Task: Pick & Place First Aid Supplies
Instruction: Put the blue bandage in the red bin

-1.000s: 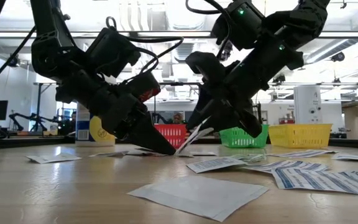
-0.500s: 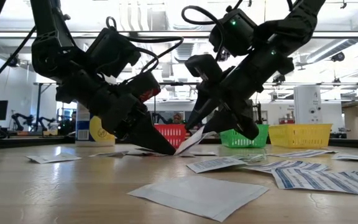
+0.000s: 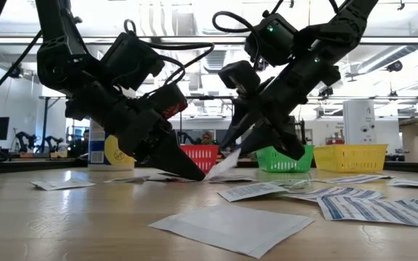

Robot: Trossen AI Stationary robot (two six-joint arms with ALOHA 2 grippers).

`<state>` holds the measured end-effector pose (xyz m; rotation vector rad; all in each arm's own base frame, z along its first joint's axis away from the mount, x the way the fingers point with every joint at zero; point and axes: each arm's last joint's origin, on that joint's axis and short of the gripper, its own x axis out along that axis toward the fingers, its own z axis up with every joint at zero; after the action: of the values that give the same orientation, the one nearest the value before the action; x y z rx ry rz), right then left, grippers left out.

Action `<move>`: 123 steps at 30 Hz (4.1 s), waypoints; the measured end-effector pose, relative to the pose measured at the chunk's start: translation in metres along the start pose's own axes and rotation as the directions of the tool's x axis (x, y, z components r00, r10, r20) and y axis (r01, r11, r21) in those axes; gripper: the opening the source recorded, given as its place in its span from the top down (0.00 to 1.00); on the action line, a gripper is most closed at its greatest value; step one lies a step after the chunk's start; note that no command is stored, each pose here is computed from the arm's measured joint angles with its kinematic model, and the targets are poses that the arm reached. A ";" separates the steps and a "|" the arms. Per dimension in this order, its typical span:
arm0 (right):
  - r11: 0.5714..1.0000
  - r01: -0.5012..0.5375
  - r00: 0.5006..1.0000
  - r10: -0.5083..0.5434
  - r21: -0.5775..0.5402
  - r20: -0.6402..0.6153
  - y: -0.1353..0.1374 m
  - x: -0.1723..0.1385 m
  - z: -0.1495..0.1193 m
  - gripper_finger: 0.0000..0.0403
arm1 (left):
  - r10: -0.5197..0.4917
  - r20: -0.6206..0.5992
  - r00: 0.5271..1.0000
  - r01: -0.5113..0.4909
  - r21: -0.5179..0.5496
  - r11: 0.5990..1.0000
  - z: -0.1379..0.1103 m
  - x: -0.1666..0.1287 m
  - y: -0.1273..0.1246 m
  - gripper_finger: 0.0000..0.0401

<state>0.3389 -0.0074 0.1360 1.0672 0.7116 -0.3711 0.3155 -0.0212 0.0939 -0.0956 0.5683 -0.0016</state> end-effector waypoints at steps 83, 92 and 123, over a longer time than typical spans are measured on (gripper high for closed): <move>0.953 -0.036 0.943 0.132 -0.302 0.306 0.028 -0.054 0.038 0.98 | -0.074 0.042 0.996 0.071 0.070 0.995 0.012 -0.118 -0.025 1.00; 0.954 -0.001 0.875 0.145 -0.299 0.461 0.024 -0.061 0.062 0.98 | -0.083 0.053 0.995 0.077 0.109 0.991 0.013 -0.118 -0.027 1.00; 0.969 0.147 0.880 -0.037 -0.197 0.474 -0.001 -0.007 0.110 0.98 | -0.192 0.009 0.981 0.190 0.116 0.975 0.006 -0.119 -0.029 1.00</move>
<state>0.3713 -0.1063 0.1727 0.6862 0.3587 -0.5921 0.2196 -0.0465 0.1656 -0.0379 0.5363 -0.2200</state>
